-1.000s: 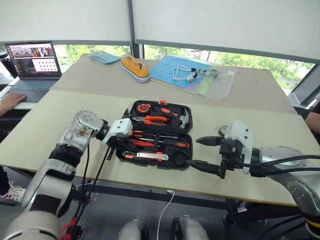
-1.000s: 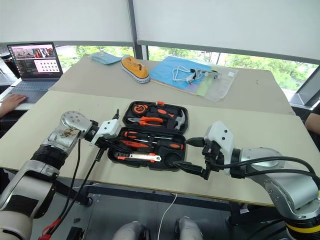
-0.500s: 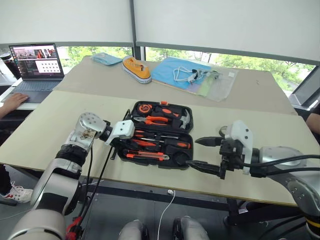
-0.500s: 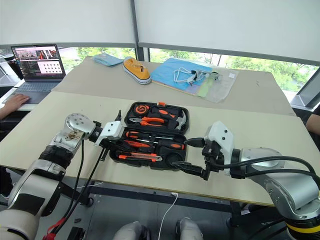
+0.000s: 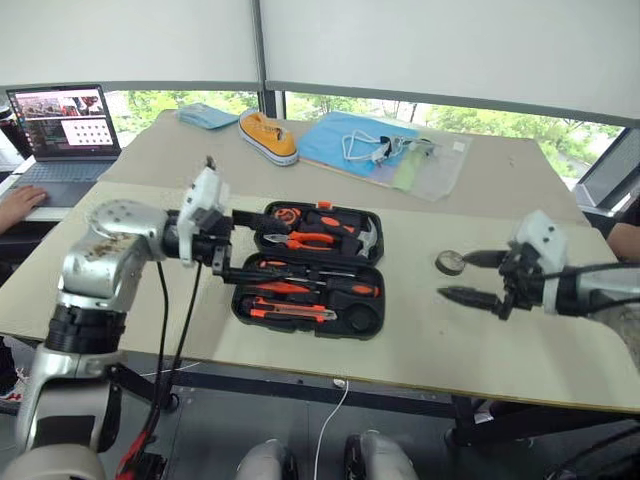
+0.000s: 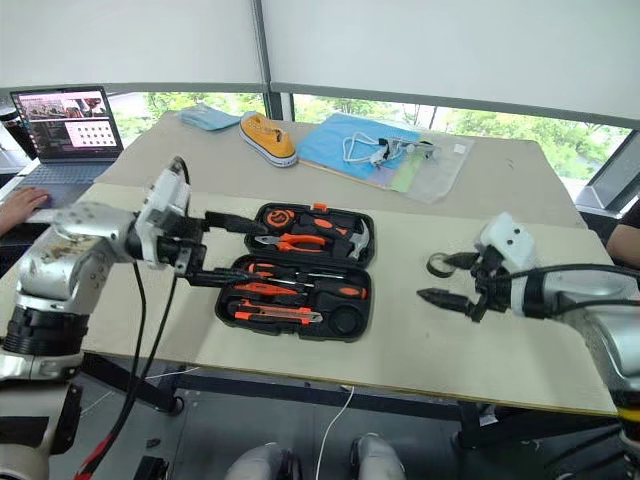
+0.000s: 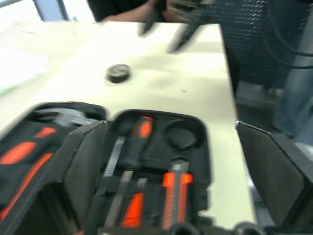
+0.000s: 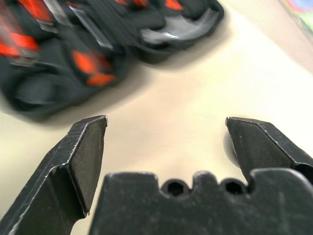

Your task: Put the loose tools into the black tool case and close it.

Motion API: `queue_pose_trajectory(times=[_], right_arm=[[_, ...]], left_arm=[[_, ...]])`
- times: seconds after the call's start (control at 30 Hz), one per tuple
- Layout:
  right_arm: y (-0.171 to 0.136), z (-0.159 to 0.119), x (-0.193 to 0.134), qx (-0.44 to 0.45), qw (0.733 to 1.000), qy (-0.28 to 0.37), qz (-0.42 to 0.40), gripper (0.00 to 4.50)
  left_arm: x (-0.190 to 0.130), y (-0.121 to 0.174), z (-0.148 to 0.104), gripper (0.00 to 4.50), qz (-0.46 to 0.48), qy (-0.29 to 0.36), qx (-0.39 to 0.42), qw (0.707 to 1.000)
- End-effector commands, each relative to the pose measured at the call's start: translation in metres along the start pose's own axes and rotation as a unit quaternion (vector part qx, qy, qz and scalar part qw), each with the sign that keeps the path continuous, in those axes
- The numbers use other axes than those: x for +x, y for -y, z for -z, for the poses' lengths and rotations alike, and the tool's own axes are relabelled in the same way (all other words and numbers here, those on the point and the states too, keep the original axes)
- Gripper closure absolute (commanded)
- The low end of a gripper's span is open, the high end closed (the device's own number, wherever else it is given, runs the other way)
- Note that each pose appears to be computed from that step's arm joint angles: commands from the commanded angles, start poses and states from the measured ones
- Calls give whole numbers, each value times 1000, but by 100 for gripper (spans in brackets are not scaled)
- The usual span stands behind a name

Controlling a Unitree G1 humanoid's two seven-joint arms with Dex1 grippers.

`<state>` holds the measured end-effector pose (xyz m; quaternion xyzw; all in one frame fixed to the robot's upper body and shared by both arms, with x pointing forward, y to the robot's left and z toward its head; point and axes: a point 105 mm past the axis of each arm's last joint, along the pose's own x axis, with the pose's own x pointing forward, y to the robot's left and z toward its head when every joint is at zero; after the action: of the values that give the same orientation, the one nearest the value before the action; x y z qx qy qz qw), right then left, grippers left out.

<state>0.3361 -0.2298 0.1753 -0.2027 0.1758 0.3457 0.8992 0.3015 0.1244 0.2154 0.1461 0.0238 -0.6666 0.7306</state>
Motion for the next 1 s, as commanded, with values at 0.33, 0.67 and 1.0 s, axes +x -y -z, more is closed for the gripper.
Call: queue_pose_trajectory(times=[0.33,0.67,1.0], right_arm=[[41,25,65,4,997,-65,44,73],[45,11,66,2,999,-28,28,410],[-120,-60,38,-90,950,101,-280,445]], left_arm=[[5,14,-9,0,-13,-9,40,999],[0,15,2,0,-13,-32,42,999],[-10,10,28,0,-9,-89,55,994]])
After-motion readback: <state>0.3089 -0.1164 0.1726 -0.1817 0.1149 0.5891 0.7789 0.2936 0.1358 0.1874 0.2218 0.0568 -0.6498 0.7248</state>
